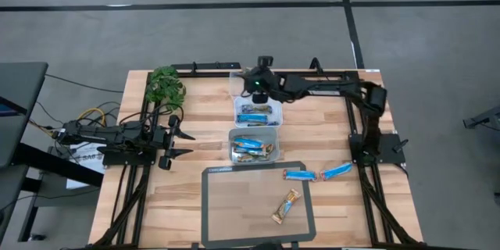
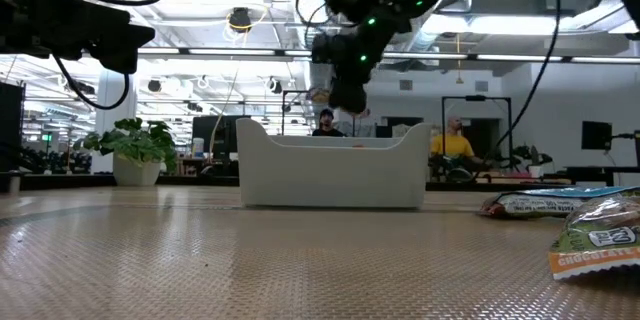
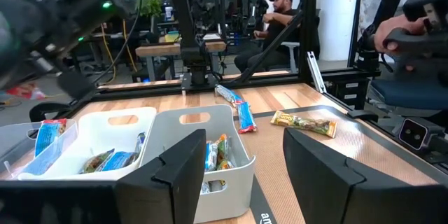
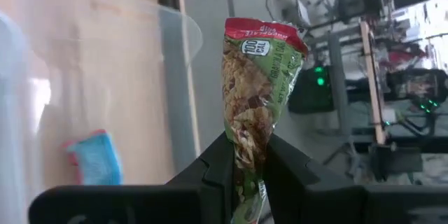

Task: Pick and place Granola Bars by type
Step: Put the red granola bar into the transparent bin

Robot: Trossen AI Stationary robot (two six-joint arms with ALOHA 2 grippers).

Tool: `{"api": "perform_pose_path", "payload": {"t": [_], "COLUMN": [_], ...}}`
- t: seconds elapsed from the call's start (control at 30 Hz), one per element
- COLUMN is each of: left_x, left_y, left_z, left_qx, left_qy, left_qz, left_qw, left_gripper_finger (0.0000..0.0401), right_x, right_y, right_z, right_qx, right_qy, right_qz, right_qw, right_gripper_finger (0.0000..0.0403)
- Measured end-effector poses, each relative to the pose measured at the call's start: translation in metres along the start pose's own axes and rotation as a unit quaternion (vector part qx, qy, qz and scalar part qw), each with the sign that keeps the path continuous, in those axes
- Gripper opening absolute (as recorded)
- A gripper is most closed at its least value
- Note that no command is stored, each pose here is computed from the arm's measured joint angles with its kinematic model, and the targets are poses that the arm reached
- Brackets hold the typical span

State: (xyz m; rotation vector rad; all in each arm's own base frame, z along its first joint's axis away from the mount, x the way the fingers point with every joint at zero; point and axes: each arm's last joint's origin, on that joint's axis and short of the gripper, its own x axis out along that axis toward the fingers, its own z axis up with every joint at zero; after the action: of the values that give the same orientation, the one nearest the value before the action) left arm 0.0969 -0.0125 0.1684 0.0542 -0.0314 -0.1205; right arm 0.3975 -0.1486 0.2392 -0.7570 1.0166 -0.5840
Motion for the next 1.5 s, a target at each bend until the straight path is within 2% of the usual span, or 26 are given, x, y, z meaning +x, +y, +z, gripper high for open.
{"api": "perform_pose_path", "payload": {"t": [0.23,0.4,0.6,0.73,1.07,1.3,1.4,1.5], "left_x": [0.000,0.000,0.000,0.000,0.000,0.000,0.000,0.000], "left_y": [0.000,0.000,0.000,0.000,0.000,0.000,0.000,0.000], "left_z": [0.000,0.000,0.000,0.000,0.000,0.000,0.000,0.000], "left_qx": [0.000,0.000,0.000,0.000,0.000,0.000,0.000,0.000], "left_qy": [0.000,0.000,0.000,0.000,0.000,0.000,0.000,0.000], "left_qz": [0.000,0.000,0.000,0.000,0.000,0.000,0.000,0.000], "left_qw": [1.000,1.000,1.000,1.000,1.000,1.000,1.000,1.000], "left_gripper_finger": [0.0186,0.0186,0.0186,0.0186,0.0186,0.0186,0.0186,0.0186], "right_x": [0.024,0.025,0.028,0.029,0.029,0.020,0.006,-0.017], "right_y": [0.002,0.006,0.003,0.001,0.001,0.002,-0.004,-0.012], "right_z": [-0.004,-0.006,-0.009,-0.011,-0.011,-0.007,-0.006,-0.008], "right_qx": [-0.017,-0.017,-0.010,-0.002,0.045,0.065,0.096,0.139], "right_qy": [0.062,0.040,0.042,0.045,0.050,0.041,0.033,0.031], "right_qz": [0.043,0.102,0.104,0.104,0.099,0.116,0.137,0.181], "right_qw": [0.997,0.994,0.994,0.994,0.993,0.990,0.985,0.973], "right_gripper_finger": [0.0055,0.0055,0.0058,0.0085,0.0186,0.0205,0.0201,0.0194]}}
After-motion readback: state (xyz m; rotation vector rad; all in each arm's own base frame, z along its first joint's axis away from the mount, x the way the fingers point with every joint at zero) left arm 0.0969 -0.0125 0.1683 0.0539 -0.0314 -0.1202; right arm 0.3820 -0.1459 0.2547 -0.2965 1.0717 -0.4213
